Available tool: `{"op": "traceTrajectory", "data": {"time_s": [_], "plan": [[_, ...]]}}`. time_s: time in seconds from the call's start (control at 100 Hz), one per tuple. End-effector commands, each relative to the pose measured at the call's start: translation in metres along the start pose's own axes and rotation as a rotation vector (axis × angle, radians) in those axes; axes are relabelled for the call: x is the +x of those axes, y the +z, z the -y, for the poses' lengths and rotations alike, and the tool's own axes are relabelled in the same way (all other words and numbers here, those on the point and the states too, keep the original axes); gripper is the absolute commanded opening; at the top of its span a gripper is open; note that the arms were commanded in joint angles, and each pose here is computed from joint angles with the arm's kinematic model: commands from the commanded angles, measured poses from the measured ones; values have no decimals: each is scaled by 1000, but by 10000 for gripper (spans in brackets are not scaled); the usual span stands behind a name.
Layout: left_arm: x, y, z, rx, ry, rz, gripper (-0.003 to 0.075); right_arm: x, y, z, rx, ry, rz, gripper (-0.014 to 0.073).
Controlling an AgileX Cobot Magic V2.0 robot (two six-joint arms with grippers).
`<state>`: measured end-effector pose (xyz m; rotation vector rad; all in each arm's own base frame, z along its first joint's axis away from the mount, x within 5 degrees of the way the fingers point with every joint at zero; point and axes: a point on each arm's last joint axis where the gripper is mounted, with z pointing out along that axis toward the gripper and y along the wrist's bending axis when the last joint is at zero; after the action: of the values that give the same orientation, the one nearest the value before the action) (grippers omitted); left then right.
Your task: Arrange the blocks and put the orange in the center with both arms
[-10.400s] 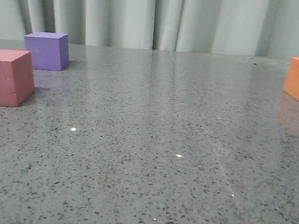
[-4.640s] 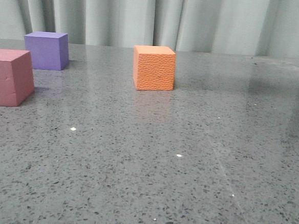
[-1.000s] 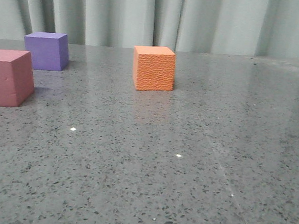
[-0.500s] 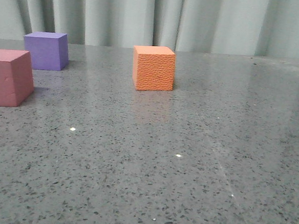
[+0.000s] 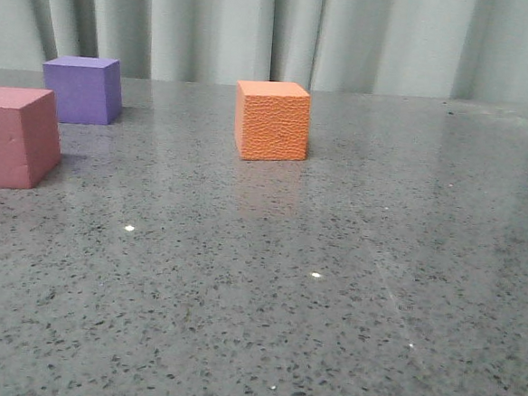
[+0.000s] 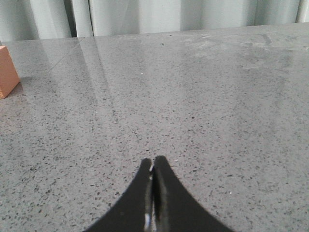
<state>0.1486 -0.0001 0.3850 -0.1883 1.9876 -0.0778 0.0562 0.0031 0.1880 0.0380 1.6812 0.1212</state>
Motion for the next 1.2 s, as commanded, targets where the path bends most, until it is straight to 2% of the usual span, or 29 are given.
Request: {"op": "traceTrajectory", "data": {"time_s": [0.0, 0.11, 0.17, 0.25, 0.33, 0.38, 0.39, 0.4, 0.41, 0.57, 0.78, 0.9, 0.97, 1.07, 1.19], "plan": [[-18, 5, 4, 20, -10, 68, -18, -13, -3, -1, -7, -9, 115, -67], [-20, 21, 7, 41, -30, 69, 28, -13, -3, -1, -7, -9, 115, -67], [-22, 26, 10, 62, -59, 73, 117, -13, -3, -1, -7, -9, 115, -67], [-23, 32, 14, 87, -48, 86, 288, -13, -3, -1, -7, -9, 115, -67], [-25, 34, 20, 120, 7, 111, 549, -13, -3, -1, -7, -9, 115, -67], [-26, 33, 24, 144, 13, 135, 677, -13, -3, -1, -7, -9, 115, -67], [-27, 33, 25, 148, 14, 138, 677, -13, -3, -1, -7, -9, 115, -67], [-27, 33, 26, 155, 15, 145, 717, -13, -3, -1, -7, -9, 115, -67], [-27, 33, 28, 162, 17, 148, 725, -13, -3, -1, -7, -9, 115, -67], [-32, 27, 48, 276, 32, 221, 622, -13, -3, -1, -7, -9, 115, -67], [-32, 21, 104, 534, 144, 299, 619, -13, -3, -1, -7, -9, 115, -67], [-31, 29, 150, 659, 191, 233, 619, -13, -3, -1, -7, -9, 115, -67], [-32, 42, 179, 695, 219, 183, 619, -13, -3, -1, -7, -9, 115, -67], [-33, 70, 214, 687, 252, 68, 619, -13, -3, -1, -7, -9, 115, -67], [-43, 102, 243, 621, 202, -61, 618, -13, -3, -1, -7, -9, 115, -67]]}}
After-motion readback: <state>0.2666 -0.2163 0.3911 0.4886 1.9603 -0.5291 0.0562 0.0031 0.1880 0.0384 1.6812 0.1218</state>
